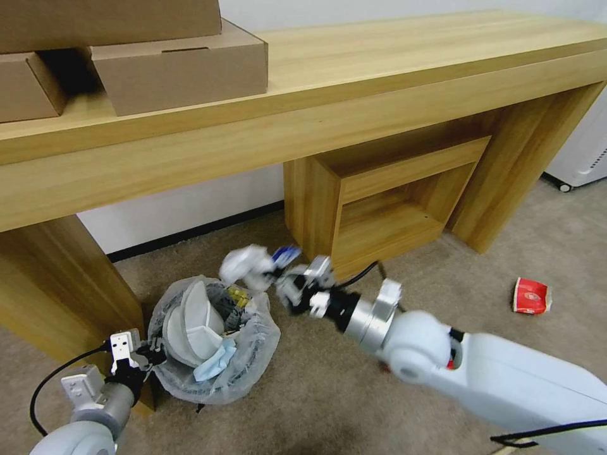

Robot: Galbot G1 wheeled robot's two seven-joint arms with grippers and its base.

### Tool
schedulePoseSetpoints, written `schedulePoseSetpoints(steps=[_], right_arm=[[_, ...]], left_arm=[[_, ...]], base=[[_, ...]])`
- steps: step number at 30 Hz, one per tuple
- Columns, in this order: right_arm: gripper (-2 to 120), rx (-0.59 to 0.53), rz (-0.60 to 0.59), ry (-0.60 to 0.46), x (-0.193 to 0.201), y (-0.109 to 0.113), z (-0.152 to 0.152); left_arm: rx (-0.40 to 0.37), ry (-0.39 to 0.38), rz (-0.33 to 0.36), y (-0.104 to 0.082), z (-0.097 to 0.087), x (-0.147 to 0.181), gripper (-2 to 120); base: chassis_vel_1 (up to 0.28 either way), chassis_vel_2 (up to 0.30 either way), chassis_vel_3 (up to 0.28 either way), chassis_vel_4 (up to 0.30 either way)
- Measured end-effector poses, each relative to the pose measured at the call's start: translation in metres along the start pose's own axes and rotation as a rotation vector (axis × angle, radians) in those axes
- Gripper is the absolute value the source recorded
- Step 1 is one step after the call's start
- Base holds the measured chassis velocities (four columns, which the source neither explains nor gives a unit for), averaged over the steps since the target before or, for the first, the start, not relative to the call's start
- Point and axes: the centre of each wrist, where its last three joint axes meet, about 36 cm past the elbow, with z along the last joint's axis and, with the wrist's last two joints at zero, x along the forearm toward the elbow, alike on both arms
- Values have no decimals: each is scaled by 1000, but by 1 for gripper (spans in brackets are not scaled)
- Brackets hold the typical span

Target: Pick up the trash bin and place the garbage on the floor into it.

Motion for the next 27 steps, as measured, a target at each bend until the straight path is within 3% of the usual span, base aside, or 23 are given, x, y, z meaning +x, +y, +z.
schedulePoseSetpoints(steps=[14, 27], right_arm=[[0, -93, 54, 219, -31, 25, 33], [0, -79, 89, 297, -60, 19, 49]], left_arm=[[2, -4, -3, -2, -1, 8, 0], [3, -13, 1, -2, 0, 8, 0]], base=[[0, 0, 0, 0], [0, 0, 0, 0]])
